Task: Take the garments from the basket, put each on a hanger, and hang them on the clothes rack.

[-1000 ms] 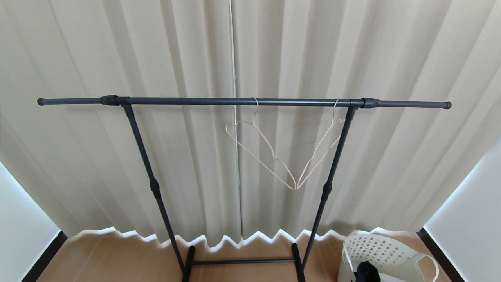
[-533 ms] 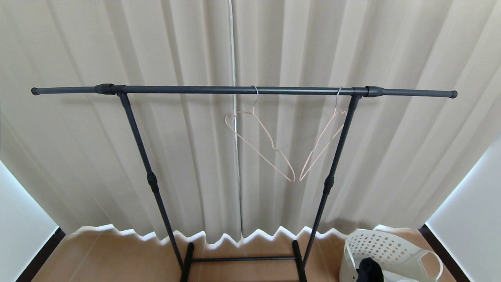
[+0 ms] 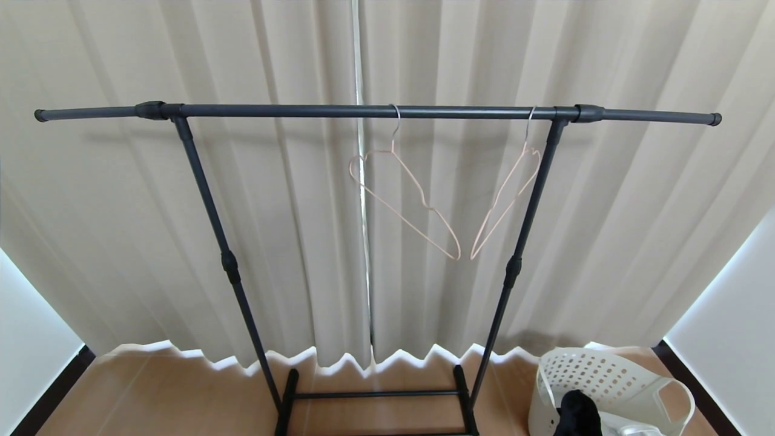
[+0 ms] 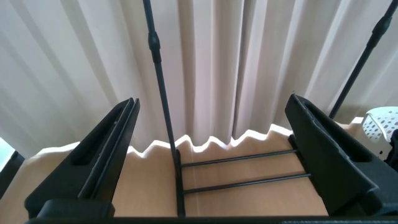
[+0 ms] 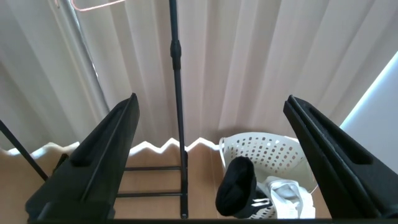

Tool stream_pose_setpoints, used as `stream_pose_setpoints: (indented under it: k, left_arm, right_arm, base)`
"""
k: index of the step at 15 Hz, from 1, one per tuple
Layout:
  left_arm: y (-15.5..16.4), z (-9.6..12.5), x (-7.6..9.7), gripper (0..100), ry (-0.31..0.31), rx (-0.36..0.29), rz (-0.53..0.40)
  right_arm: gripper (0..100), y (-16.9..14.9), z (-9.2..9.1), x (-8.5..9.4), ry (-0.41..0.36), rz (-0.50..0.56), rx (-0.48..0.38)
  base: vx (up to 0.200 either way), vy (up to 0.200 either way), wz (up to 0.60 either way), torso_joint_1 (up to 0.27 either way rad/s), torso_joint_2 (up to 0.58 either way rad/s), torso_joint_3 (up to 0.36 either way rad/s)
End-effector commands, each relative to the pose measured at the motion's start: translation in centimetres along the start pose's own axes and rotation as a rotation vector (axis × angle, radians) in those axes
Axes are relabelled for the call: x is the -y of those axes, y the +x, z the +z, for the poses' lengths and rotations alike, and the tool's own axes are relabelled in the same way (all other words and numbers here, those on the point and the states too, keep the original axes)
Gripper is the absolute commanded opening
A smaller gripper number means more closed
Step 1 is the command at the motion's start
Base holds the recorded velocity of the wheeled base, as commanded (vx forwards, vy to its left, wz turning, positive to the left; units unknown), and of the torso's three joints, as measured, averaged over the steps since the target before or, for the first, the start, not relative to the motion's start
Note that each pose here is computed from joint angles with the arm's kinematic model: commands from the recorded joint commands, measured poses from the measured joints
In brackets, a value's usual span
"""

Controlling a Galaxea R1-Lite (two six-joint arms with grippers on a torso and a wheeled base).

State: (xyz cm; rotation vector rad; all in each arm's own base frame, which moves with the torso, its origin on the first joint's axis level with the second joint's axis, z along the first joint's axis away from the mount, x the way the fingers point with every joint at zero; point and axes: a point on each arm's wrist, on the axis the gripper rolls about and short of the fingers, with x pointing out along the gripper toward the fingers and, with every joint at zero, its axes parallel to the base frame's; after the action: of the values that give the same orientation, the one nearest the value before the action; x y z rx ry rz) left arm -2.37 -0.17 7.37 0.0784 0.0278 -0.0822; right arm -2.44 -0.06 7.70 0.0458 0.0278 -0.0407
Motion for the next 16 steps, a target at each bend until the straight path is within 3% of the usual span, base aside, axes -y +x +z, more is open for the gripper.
stream_pose_setpoints:
  k: [1,7,13,16]
  left_arm:
    - [0.01,0.01,0.0,100,0.0,-0.001,0.0]
    - [0.01,0.01,0.01,100,0.02,-0.001,-0.003]
    - [0.01,0.0,-0.02,100,0.0,-0.002,0.009]
    - [0.01,0.0,-0.02,100,0.003,-0.002,0.007]
  right_arm:
    - [100,0.0,-0.01,0.0,0.0,0.0,0.0]
    - [100,0.0,0.0,0.0,0.003,0.0,0.001]
    - [100,0.0,0.0,0.0,0.004,-0.001,0.001]
    - [100,0.0,0.0,0.0,0.004,-0.001,0.001]
  base:
    - [0.0,0.0,0.0,-0.198,0.53,0.325]
    - [0.0,0.0,0.0,-0.186,0.55,0.351]
    - [0.0,0.0,0.0,-0.137,0.49,0.343]
    - [0.2,0.0,0.0,-0.036,0.14,0.105]
